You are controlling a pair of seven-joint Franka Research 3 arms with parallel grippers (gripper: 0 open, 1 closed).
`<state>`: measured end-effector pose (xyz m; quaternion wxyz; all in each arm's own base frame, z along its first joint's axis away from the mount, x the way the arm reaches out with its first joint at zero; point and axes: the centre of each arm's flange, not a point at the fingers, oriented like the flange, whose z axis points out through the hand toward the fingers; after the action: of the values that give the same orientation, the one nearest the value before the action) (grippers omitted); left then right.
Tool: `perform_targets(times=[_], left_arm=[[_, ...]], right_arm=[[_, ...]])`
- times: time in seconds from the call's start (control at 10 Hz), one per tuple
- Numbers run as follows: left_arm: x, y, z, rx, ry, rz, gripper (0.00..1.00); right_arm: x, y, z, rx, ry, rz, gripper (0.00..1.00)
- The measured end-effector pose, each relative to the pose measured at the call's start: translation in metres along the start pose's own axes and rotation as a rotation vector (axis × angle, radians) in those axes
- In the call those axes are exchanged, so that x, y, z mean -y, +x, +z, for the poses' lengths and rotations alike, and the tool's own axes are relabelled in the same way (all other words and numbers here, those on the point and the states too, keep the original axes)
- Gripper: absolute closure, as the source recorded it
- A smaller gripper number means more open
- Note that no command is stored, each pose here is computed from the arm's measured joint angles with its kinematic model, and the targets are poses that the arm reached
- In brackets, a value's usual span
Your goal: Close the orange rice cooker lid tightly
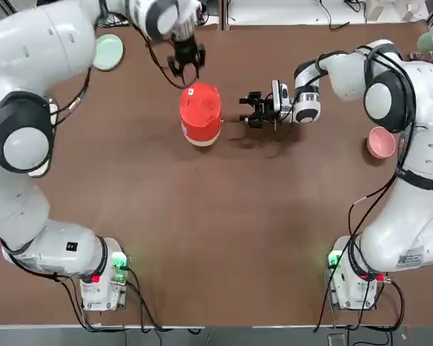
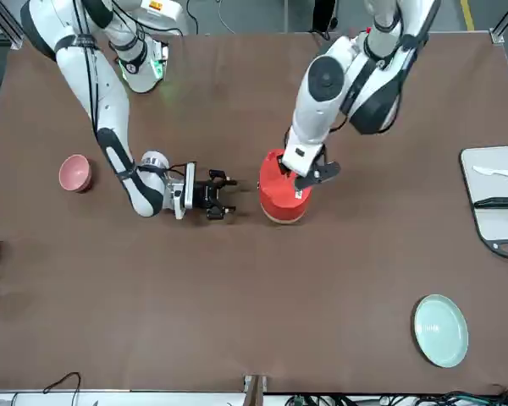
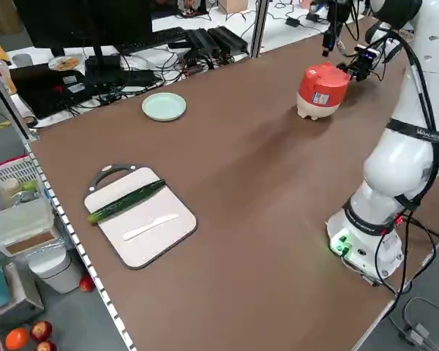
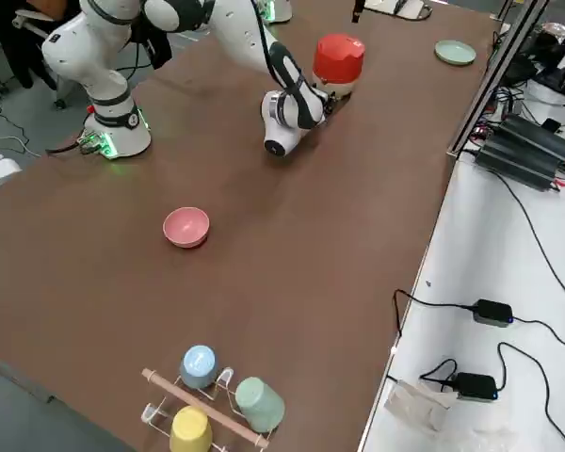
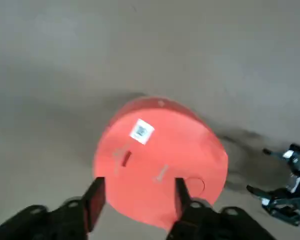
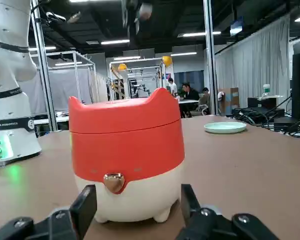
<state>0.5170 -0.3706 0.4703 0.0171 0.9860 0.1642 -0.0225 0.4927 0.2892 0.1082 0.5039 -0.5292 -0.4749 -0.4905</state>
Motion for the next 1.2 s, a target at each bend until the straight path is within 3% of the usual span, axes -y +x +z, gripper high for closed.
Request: perform_targets(times=[0.2, 0.4, 0.6, 1.2], left_arm=[[0.041, 0.052, -0.039, -0.039, -0.026, -0.044, 0.00], [0.091, 0.098, -0.061, -0.072, -0.035, -0.025, 0.00], [0.123, 0.110, -0.074, -0.064, 0.003, -0.009, 0.00], [0.235, 0.161, -0.107, -0.061, 0.078, 0.279, 0.00]], right_arm=[[0.005, -0.006, 0.009, 0.050, -0.024, 0.010, 0.23], [0.013, -0.007, 0.023, 0.053, -0.025, 0.020, 0.24], [0.016, -0.007, 0.027, 0.050, -0.022, 0.024, 0.26], [0.035, -0.013, 0.049, 0.016, -0.016, 0.062, 0.26]])
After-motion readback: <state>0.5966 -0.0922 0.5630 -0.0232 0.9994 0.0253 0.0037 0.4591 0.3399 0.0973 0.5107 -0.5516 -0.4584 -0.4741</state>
